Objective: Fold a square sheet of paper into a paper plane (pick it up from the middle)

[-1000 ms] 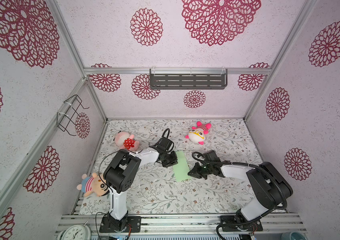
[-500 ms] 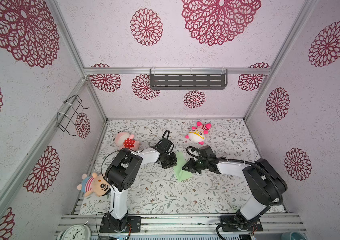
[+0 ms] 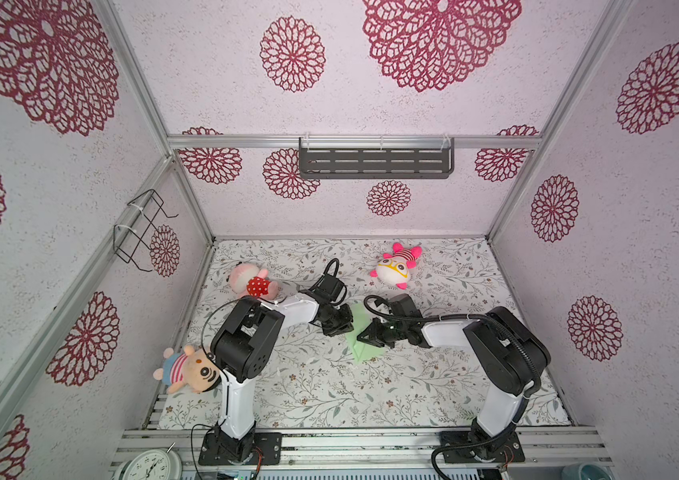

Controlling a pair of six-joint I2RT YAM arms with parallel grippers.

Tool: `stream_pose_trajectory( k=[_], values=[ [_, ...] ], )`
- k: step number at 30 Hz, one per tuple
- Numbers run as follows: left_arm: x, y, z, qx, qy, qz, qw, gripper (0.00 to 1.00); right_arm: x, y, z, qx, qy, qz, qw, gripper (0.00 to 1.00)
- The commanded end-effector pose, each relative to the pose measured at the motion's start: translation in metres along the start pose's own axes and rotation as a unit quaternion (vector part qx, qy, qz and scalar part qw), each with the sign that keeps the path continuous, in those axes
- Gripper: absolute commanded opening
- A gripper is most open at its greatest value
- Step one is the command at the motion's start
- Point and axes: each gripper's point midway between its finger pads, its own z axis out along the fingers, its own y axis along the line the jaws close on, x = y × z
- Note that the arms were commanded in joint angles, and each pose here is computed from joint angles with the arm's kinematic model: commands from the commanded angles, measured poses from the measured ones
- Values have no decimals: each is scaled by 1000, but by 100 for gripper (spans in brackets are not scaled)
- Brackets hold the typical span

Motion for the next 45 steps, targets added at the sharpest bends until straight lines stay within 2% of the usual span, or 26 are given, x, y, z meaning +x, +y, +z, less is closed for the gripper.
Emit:
stream_pose_trajectory(
  k=[1, 7, 10, 20, 45],
  values=[
    [-14, -18, -26, 17, -19, 21, 999, 12, -10, 8, 2, -3, -14, -8, 1000, 4],
    [-21, 0, -23, -5, -23, 7, 1000, 12, -9, 10, 3, -12, -14, -12, 1000, 4],
    [-19, 15, -9, -25, -9, 0, 1000, 10, -10, 13, 3, -20, -13, -17, 1000, 4],
    [-15, 26, -3, -44, -2, -8, 999, 6, -8, 15, 9, -35, -10, -16, 999, 4],
    [-8, 44, 5, -75, 10, -15, 997, 5, -13, 7, 19, -31, -13, -16, 999, 4]
  ],
)
